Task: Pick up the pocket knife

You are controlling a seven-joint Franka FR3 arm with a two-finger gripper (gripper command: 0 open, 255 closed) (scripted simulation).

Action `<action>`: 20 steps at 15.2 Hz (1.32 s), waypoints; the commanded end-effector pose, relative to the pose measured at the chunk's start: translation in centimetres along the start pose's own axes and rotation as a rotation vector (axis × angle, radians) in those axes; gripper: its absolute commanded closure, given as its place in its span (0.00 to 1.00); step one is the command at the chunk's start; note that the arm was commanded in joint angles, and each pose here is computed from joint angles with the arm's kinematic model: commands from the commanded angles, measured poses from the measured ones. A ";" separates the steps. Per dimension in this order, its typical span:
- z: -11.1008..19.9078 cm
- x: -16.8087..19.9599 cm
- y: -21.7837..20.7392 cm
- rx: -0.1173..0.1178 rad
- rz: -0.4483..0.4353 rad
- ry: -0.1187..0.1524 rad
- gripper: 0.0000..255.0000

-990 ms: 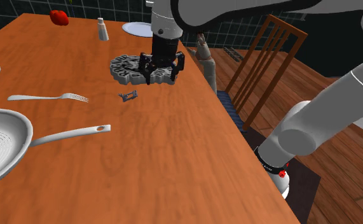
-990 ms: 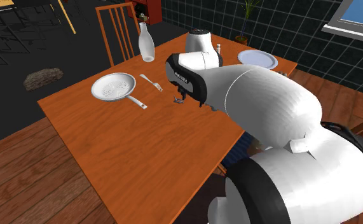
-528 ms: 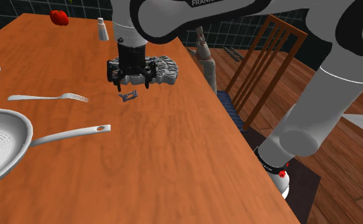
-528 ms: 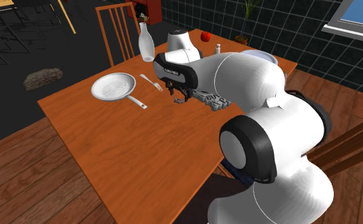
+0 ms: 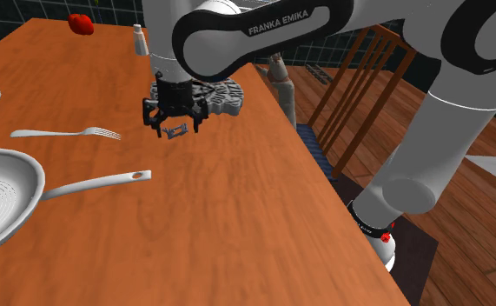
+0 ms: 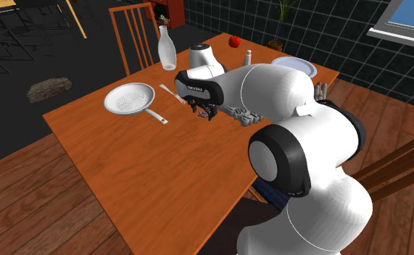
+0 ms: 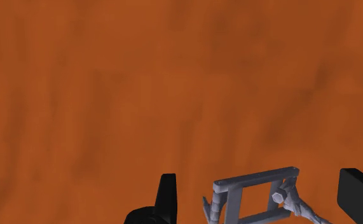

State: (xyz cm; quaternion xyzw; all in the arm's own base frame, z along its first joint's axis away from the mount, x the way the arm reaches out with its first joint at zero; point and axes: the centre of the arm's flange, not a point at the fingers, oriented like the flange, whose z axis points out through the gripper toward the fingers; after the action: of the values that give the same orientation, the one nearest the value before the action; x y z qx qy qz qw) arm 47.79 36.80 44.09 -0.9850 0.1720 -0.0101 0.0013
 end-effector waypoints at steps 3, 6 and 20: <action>0.7 0.0 0.0 0.001 0.000 0.000 1.00; 0.7 0.0 0.0 0.001 0.000 0.000 1.00; -3.5 0.1 -0.1 0.001 0.000 0.000 1.00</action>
State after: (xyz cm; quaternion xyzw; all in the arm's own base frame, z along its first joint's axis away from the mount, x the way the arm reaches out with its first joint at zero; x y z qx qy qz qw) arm 47.92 36.83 47.07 -0.9850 0.1720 -0.0104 0.0017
